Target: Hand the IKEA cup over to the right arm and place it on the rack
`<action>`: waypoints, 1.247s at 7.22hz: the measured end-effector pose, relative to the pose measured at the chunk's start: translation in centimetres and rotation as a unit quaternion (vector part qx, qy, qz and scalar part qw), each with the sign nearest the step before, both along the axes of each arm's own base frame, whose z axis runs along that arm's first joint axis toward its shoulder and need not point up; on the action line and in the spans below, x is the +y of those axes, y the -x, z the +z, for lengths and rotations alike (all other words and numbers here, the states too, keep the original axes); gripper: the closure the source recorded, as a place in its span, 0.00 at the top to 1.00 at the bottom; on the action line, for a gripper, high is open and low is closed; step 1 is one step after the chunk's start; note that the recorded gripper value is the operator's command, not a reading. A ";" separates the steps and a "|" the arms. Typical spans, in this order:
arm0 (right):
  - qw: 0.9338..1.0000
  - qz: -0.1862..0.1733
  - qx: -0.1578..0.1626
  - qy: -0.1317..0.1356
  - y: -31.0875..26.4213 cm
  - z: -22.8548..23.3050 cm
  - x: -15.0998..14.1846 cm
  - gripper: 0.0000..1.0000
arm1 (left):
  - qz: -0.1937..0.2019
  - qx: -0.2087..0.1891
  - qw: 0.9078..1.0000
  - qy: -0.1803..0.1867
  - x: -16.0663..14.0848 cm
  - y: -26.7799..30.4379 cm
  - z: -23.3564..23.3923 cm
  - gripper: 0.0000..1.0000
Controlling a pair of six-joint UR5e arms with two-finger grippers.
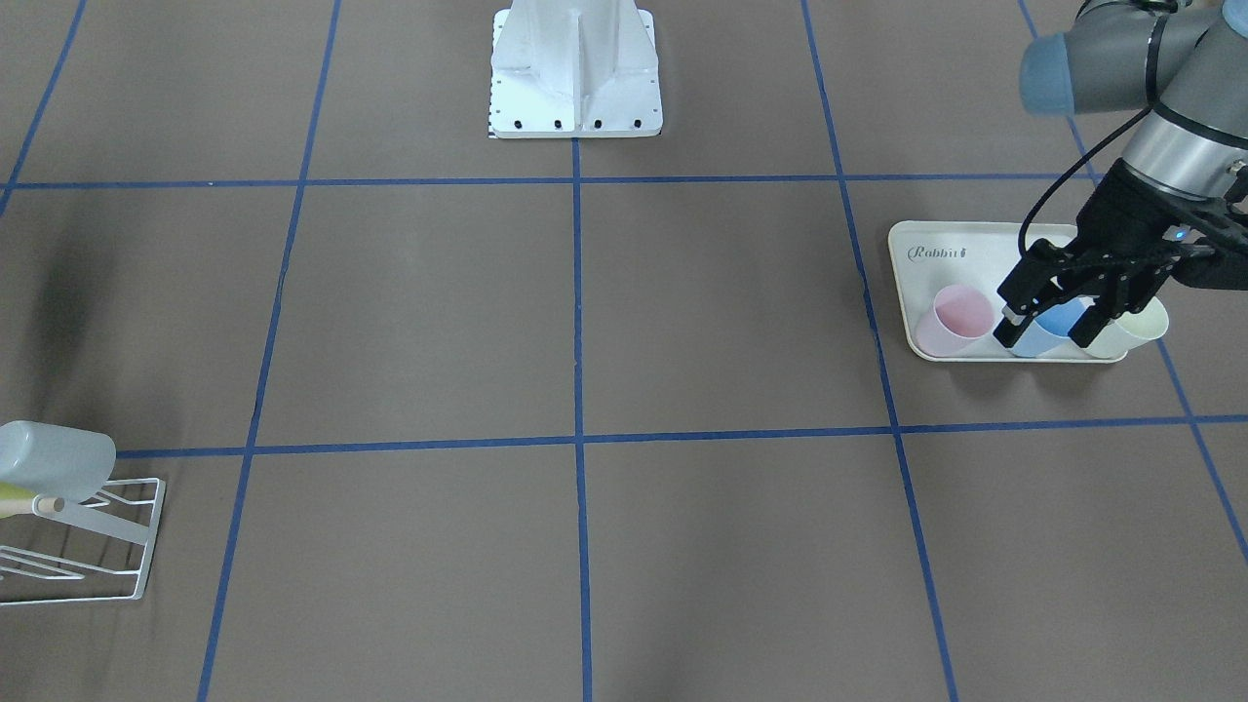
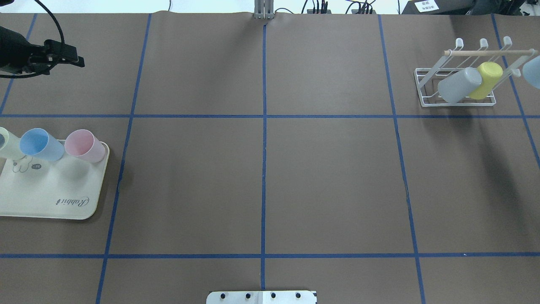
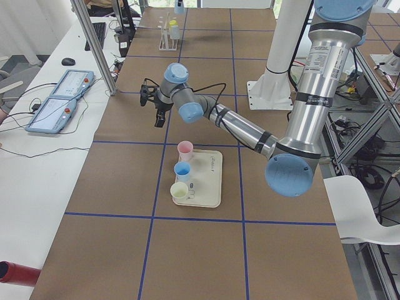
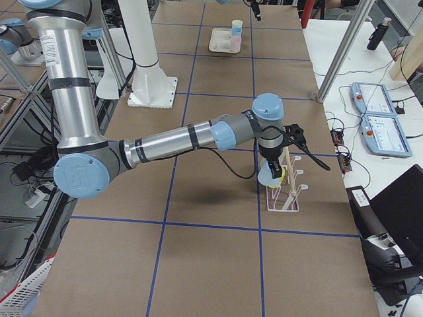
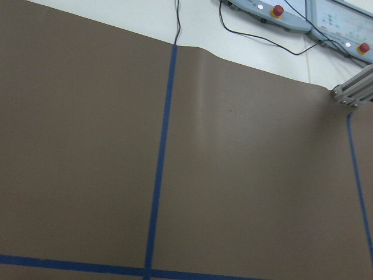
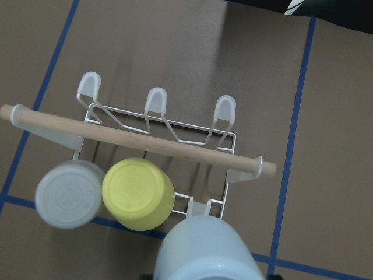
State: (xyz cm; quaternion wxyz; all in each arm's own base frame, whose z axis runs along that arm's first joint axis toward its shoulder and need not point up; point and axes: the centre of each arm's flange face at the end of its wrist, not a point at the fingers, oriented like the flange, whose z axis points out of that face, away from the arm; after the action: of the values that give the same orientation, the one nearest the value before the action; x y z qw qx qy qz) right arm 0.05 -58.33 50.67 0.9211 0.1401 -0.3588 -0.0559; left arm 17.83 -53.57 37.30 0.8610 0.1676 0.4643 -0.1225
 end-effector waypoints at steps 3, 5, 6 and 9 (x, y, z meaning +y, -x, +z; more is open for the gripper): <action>1.000 -0.004 -0.005 0.016 0.5 0.7 -4.0 0.19 | 0.003 -0.009 1.000 -0.003 0.5 0.3 0.4 1.00; 0.999 -0.006 -0.008 0.030 0.7 2.2 -4.4 0.19 | -0.003 -0.012 1.000 -0.005 0.4 0.2 0.3 1.00; 0.999 -0.007 -0.009 0.037 0.7 2.9 -4.3 0.19 | -0.005 -0.012 1.000 -0.006 0.4 0.2 0.2 1.00; 0.999 -0.010 -0.011 0.044 1.0 3.7 -4.5 0.21 | -0.006 -0.012 1.000 -0.008 0.5 0.2 0.0 1.00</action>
State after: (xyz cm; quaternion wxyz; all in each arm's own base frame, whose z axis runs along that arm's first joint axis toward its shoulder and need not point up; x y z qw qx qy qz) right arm -0.99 -62.79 54.36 0.9217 0.0964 -0.3728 -0.0477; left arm 17.68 -53.09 37.25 0.8644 0.1787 0.4541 -0.1215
